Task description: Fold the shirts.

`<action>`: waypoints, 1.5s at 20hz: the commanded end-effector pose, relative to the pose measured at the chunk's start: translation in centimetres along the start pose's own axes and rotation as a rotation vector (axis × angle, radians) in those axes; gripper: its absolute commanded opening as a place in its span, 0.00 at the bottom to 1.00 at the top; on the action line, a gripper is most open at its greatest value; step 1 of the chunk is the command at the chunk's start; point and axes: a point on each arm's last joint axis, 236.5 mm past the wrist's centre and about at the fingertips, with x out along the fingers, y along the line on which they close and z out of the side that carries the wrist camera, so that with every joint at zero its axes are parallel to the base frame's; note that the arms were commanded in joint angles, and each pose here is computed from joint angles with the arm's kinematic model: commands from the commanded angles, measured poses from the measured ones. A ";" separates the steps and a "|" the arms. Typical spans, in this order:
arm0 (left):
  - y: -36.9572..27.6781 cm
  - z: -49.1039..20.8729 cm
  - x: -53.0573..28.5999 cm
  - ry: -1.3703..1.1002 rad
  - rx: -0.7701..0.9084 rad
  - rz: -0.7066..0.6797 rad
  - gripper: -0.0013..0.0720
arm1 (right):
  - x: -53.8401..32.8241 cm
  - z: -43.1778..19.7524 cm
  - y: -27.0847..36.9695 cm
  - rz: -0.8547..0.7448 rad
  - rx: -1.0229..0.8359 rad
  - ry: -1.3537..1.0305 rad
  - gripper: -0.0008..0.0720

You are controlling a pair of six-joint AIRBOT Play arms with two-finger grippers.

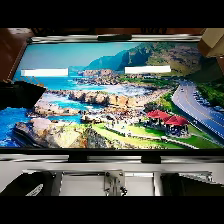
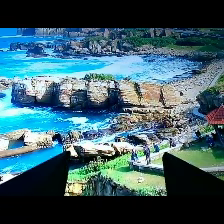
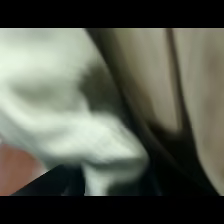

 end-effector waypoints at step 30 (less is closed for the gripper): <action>-1.0 0.0 0.4 -0.010 0.087 -0.026 0.91 | -23.2 2.3 10.6 0.258 0.009 0.202 0.63</action>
